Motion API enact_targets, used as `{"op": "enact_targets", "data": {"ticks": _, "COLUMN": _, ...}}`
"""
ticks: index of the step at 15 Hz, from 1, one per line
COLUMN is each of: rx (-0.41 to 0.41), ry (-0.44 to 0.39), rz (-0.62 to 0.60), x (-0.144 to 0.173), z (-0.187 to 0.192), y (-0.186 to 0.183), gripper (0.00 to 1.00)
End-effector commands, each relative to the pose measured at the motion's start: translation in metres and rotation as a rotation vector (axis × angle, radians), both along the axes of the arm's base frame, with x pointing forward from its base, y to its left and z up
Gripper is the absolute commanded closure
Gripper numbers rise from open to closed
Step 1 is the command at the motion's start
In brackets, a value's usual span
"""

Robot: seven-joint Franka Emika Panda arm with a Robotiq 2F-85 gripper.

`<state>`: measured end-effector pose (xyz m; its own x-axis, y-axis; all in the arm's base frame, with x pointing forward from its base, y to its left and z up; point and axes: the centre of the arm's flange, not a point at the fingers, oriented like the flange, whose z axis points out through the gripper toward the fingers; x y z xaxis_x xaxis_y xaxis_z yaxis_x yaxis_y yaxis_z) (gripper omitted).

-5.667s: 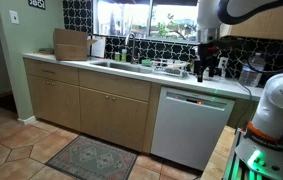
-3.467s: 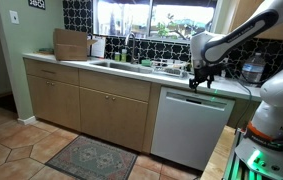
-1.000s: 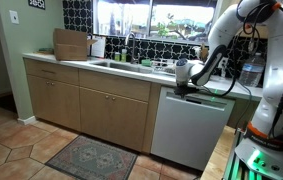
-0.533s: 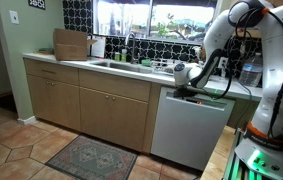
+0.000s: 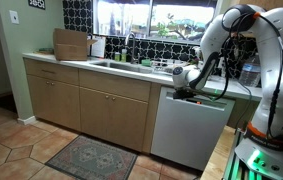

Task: Press a button on the dishwasher

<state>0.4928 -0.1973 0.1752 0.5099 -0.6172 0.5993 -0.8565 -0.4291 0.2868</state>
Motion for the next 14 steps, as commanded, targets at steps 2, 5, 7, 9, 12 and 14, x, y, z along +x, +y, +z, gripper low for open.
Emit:
{"op": "enact_targets", "data": {"ticks": 2, "rx": -0.013, "ry": 0.007, "rz": 0.008, "x": 0.003, "z": -0.015, "y": -0.014, "gripper": 1.00}}
{"op": "enact_targets", "data": {"ticks": 5, "rx": -0.015, "ry": 0.009, "rz": 0.006, "x": 0.006, "z": -0.021, "y": -0.018, "gripper": 1.00}}
{"op": "enact_targets", "data": {"ticks": 7, "rx": -0.017, "ry": 0.005, "rz": 0.007, "x": 0.009, "z": -0.023, "y": -0.021, "gripper": 1.00}}
{"op": "enact_targets", "data": {"ticks": 9, "rx": -0.022, "ry": 0.004, "rz": 0.011, "x": 0.011, "z": -0.026, "y": -0.024, "gripper": 1.00}}
{"op": "enact_targets", "data": {"ticks": 12, "rx": -0.027, "ry": 0.004, "rz": 0.020, "x": 0.016, "z": -0.028, "y": -0.026, "gripper": 1.00}}
{"op": "enact_targets", "data": {"ticks": 14, "rx": -0.028, "ry": 0.007, "rz": 0.024, "x": 0.018, "z": -0.030, "y": -0.026, "gripper": 1.00}}
